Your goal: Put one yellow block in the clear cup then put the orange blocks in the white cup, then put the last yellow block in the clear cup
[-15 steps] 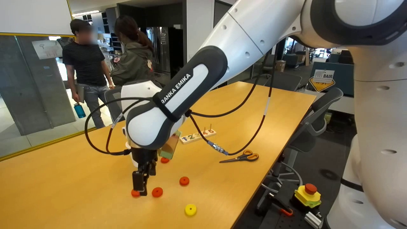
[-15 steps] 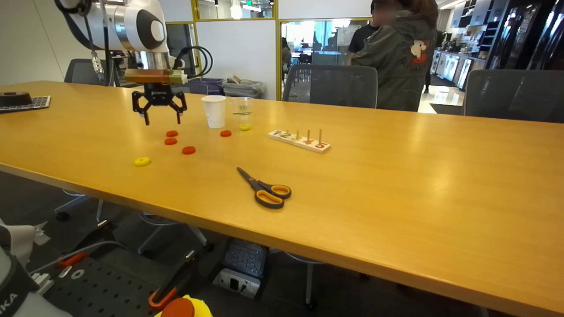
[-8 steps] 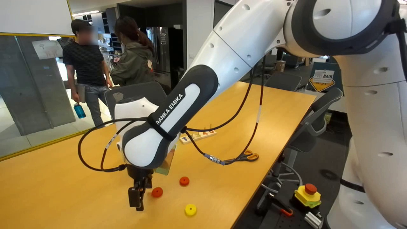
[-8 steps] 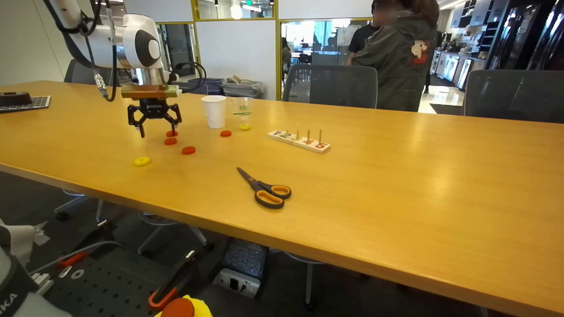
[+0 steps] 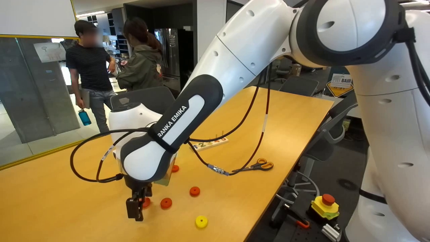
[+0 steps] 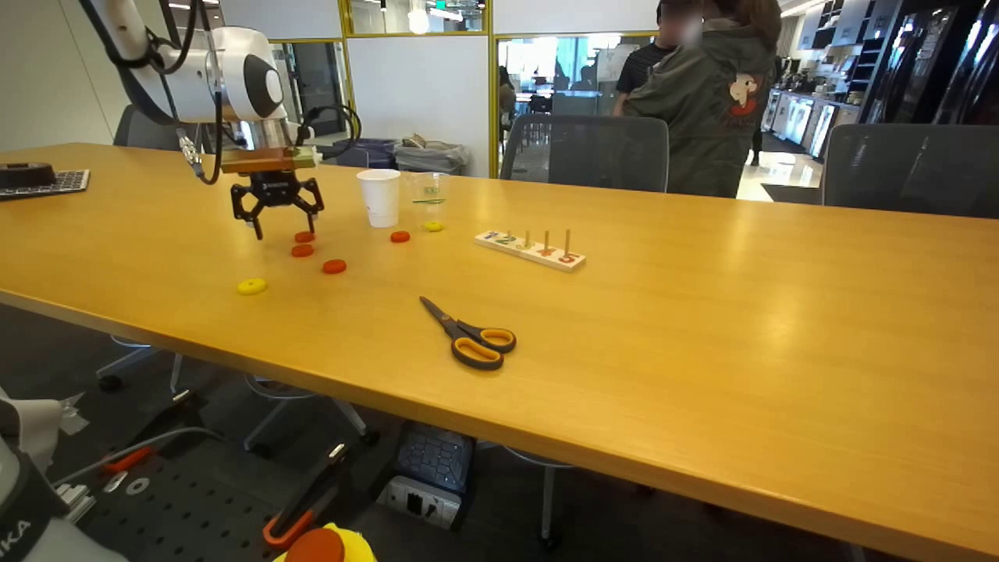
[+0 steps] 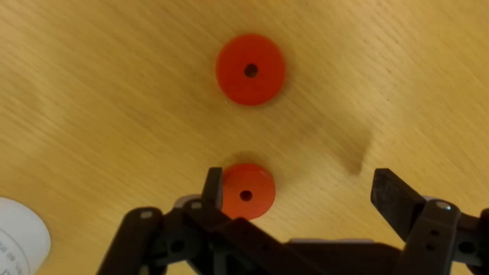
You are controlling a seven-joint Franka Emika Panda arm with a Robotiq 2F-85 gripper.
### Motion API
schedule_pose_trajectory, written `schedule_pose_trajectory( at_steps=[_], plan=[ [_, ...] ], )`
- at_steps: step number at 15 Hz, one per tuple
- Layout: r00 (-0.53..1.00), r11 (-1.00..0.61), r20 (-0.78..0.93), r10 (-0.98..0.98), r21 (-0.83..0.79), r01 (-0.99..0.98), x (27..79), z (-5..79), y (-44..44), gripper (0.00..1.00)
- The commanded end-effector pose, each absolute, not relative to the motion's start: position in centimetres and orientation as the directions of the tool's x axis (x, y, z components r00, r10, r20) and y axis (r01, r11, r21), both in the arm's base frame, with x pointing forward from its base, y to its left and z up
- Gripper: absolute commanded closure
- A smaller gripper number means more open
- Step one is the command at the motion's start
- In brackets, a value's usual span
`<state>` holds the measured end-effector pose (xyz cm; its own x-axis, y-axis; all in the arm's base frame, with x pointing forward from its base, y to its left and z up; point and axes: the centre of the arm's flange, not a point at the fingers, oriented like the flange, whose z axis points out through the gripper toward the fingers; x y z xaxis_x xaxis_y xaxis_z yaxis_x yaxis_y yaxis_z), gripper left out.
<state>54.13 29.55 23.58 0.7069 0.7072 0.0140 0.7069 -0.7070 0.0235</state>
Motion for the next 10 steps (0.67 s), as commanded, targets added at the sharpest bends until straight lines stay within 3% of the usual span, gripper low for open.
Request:
schedule_pose_trajectory(
  at_steps=[1, 10],
  plan=[
    [0.715, -0.715, 0.027, 0.699, 0.049, 0.698, 56.3, 23.2, 30.2, 0.0],
    [0.741, -0.741, 0.034, 0.671, 0.051, 0.669, 58.9, 22.6, 28.5, 0.0]
  ],
)
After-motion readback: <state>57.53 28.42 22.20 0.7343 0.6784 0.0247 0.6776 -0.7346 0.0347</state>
